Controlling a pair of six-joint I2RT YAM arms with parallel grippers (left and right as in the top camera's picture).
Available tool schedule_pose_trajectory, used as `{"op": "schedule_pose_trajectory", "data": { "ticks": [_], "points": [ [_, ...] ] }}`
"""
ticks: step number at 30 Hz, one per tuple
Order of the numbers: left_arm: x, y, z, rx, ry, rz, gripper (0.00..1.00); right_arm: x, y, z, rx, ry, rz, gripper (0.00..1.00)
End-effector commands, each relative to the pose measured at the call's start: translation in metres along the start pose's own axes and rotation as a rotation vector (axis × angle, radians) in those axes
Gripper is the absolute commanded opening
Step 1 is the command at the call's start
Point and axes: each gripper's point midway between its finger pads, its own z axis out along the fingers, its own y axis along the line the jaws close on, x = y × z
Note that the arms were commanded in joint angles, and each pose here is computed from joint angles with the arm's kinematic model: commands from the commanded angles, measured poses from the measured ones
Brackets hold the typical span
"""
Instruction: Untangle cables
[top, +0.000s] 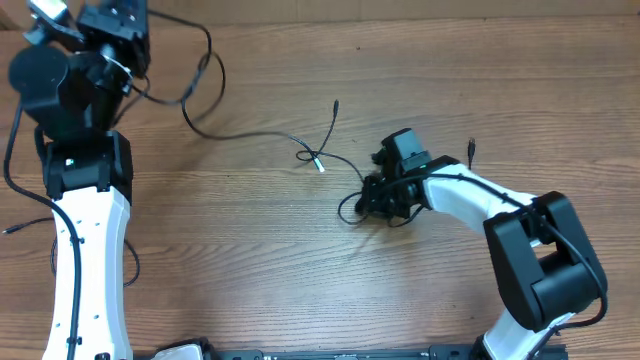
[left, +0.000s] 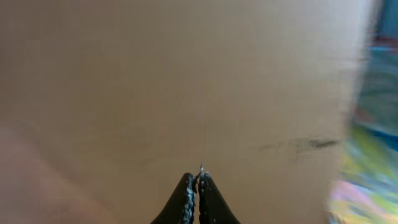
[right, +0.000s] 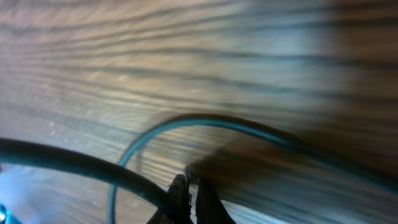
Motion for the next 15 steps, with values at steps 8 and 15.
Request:
{"op": "schedule_pose_trajectory", "data": {
  "ticks": [8, 15],
  "points": [
    [-0.026, 0.107, -0.033, -0.533, -0.181, 0.221, 0.04, -0.040, -0.040, -0.037, 0.029, -0.135, 0.016, 0.04],
    [-0.033, 0.137, -0.055, -0.703, -0.238, 0.223, 0.04, -0.085, -0.007, -0.103, -0.180, -0.359, -0.109, 0.04]
  ]
}}
